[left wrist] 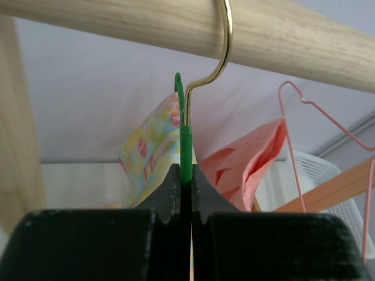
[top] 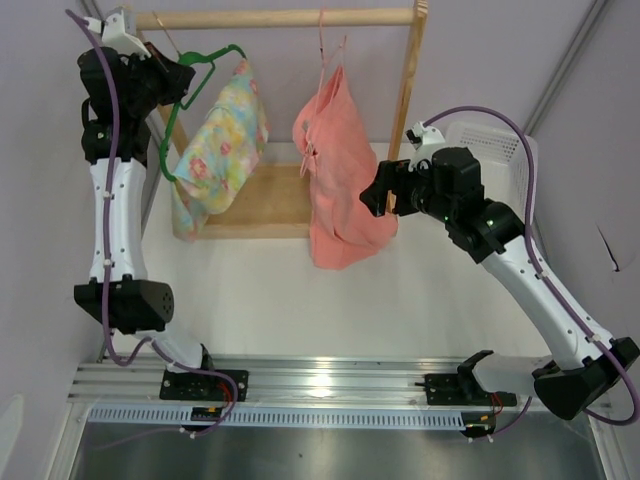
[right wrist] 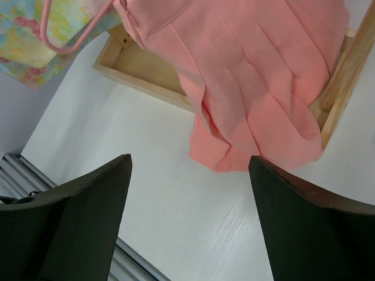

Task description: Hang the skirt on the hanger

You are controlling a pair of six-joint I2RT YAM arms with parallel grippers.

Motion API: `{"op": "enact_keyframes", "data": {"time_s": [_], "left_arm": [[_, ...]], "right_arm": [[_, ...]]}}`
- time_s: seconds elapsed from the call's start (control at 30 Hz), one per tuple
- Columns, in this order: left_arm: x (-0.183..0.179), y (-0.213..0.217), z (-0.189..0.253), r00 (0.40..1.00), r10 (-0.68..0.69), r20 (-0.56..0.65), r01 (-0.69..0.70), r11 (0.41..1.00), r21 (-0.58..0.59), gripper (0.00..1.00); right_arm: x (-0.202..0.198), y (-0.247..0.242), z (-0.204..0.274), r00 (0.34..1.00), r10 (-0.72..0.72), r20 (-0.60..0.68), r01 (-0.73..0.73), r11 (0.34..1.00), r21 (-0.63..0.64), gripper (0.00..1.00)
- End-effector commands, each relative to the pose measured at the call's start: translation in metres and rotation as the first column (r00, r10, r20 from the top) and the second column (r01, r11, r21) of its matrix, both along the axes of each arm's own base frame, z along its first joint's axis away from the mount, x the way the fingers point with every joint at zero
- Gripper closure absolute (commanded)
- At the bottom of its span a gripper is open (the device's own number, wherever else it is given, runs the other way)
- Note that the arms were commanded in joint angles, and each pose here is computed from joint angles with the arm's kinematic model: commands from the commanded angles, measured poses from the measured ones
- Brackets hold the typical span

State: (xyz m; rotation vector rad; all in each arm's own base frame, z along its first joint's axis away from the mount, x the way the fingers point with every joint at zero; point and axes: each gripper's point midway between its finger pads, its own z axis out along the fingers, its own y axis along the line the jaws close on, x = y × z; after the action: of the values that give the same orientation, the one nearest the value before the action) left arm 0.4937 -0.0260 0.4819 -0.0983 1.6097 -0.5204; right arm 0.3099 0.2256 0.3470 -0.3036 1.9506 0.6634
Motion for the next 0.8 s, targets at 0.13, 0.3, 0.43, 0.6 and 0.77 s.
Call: {"op": "enact_keyframes", "data": {"time_s": [0.13, 0.3, 0.43, 0.6, 0.77], "left_arm": [[-0.032, 0.037, -0.01, 0.971, 0.234, -0.043, -0.232, 0.972, 0.035, 1.0], [-0.04, 0.033, -0.009, 0.966, 0.26, -0.014, -0.259, 0.964, 0.061, 1.0], [-0.039, 0.029, -0.011, 0.971, 0.238, -0.027, -0.235, 0.97, 0.064, 0.9], [-0.046, 0.023, 0.002, 0.979, 0.203, 0.001, -0.203, 0.977, 0.063, 0.62], [-0.052, 0.02, 0.018, 0.983, 0.183, 0.007, -0.183, 0.98, 0.078, 0.51]], "right_arm": [[-0.001, 0.002, 0.016, 0.999, -0.013, 0.049, 0.011, 0.999, 0.044, 0.13], [0.001, 0.003, 0.011, 0.999, -0.017, 0.042, 0.016, 0.999, 0.032, 0.13], [0.001, 0.002, 0.01, 0.999, -0.021, 0.041, 0.02, 0.999, 0.026, 0.12], [0.003, 0.001, 0.011, 0.998, -0.021, 0.052, 0.02, 1.0, 0.017, 0.12], [0.006, 0.001, 0.012, 0.998, -0.018, 0.056, 0.017, 1.0, 0.016, 0.12]]}}
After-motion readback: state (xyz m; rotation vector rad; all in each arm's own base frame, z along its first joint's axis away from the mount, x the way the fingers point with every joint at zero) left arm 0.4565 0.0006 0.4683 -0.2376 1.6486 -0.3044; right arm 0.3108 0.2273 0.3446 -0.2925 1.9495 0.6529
